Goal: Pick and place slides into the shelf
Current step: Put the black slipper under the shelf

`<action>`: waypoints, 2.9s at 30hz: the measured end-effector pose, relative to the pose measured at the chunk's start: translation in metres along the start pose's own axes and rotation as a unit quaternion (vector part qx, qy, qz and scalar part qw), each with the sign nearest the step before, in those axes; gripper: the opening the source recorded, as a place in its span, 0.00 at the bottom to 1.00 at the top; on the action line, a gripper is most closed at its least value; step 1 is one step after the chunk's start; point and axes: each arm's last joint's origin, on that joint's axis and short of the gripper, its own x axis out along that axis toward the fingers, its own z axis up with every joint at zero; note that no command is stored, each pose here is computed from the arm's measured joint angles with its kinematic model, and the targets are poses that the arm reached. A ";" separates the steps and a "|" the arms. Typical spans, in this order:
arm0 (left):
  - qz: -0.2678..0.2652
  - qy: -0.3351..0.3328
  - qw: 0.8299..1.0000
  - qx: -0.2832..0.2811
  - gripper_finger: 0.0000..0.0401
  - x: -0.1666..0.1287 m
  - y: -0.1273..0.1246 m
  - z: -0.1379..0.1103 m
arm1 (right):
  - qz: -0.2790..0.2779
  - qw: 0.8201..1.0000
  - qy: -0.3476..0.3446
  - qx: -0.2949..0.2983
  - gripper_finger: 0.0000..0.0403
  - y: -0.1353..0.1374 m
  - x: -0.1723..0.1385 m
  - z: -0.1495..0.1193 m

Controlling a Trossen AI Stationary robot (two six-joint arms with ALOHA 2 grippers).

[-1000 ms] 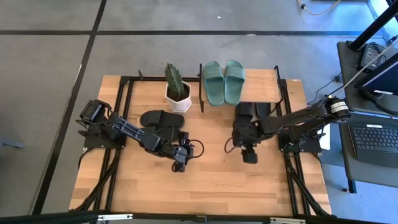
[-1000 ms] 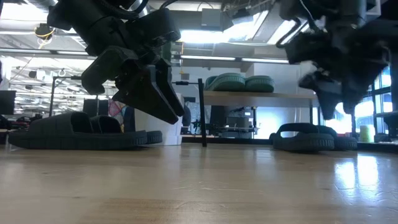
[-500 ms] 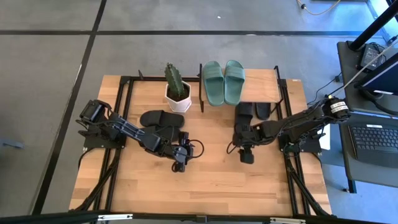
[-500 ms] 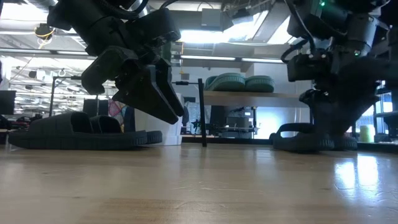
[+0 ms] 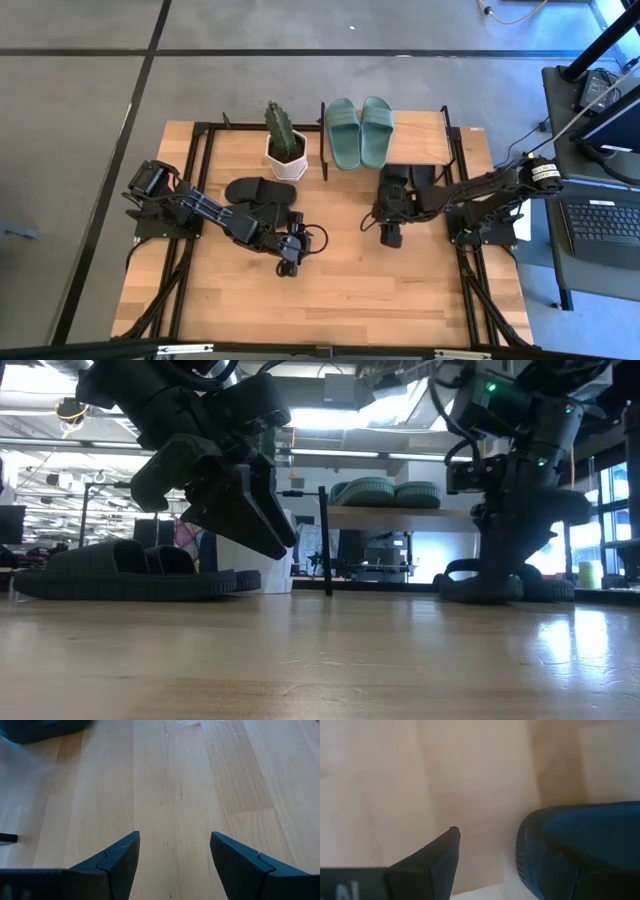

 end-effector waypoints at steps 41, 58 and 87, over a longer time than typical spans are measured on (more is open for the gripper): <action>0.002 0.000 1.000 0.001 0.59 0.000 0.000 0.000 | -0.107 0.990 0.076 0.052 0.56 -0.057 0.006 -0.008; 0.002 0.000 1.000 0.001 0.59 0.000 0.000 0.000 | -0.027 0.999 0.026 -0.040 0.56 -0.027 -0.012 0.017; 0.154 0.097 0.969 -0.170 0.59 -0.022 0.023 0.011 | 0.022 0.940 -0.326 -0.096 0.56 -0.027 -0.058 -0.036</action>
